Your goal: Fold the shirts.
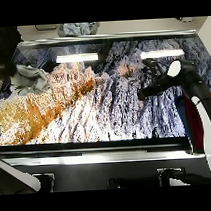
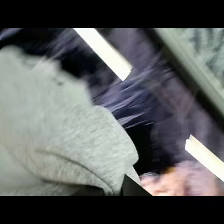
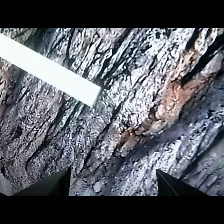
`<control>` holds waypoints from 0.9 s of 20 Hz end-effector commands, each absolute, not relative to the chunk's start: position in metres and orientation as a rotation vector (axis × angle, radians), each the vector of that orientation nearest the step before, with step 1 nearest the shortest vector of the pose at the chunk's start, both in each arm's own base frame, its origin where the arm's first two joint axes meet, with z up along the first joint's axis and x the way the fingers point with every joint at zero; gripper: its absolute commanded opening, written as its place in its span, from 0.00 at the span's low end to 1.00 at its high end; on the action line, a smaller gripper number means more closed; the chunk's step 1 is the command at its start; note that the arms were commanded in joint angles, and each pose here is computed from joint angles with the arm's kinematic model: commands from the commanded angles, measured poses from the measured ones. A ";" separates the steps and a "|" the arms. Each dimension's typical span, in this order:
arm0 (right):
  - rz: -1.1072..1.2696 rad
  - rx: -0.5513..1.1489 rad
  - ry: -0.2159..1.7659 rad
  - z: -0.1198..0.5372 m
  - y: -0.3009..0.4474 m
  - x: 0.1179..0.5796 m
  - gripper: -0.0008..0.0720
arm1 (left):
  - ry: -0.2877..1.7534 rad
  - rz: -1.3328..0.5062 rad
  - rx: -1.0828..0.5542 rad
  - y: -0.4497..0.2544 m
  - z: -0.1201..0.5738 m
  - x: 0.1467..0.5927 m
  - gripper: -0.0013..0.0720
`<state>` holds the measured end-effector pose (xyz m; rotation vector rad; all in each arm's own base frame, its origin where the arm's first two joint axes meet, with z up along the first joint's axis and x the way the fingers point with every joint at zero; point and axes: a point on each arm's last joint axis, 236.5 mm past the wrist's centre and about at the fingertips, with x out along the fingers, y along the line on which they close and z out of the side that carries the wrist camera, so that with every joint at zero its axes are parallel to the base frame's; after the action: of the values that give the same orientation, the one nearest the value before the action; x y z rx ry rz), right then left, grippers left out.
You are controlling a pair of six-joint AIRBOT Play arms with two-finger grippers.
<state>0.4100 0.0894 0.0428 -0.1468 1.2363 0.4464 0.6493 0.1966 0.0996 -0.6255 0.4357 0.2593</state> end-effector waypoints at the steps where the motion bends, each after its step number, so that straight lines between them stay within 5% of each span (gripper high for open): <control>1: 0.361 -0.276 1.110 0.088 0.062 0.415 0.85 | 0.289 0.082 -0.386 0.122 0.253 0.616 0.06; 5: 0.213 -0.400 0.860 0.198 0.026 0.396 0.85 | 0.065 -0.146 -0.212 0.000 0.426 0.509 0.06; 10: 0.142 -0.415 0.620 0.293 0.014 0.334 0.85 | -0.086 -0.412 -0.230 -0.108 0.523 0.377 0.06; 14: 0.128 -0.414 0.587 0.312 0.009 0.294 0.85 | 0.158 -0.509 -0.239 -0.164 0.457 0.373 0.06; 18: 0.164 -0.407 0.790 0.271 0.008 0.273 0.85 | 0.623 -0.568 -0.219 -0.228 0.265 0.381 0.06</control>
<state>0.2949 0.0102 0.2926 -0.4103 0.6680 0.1476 0.3956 -0.1890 0.3773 -0.2315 0.3377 -0.5307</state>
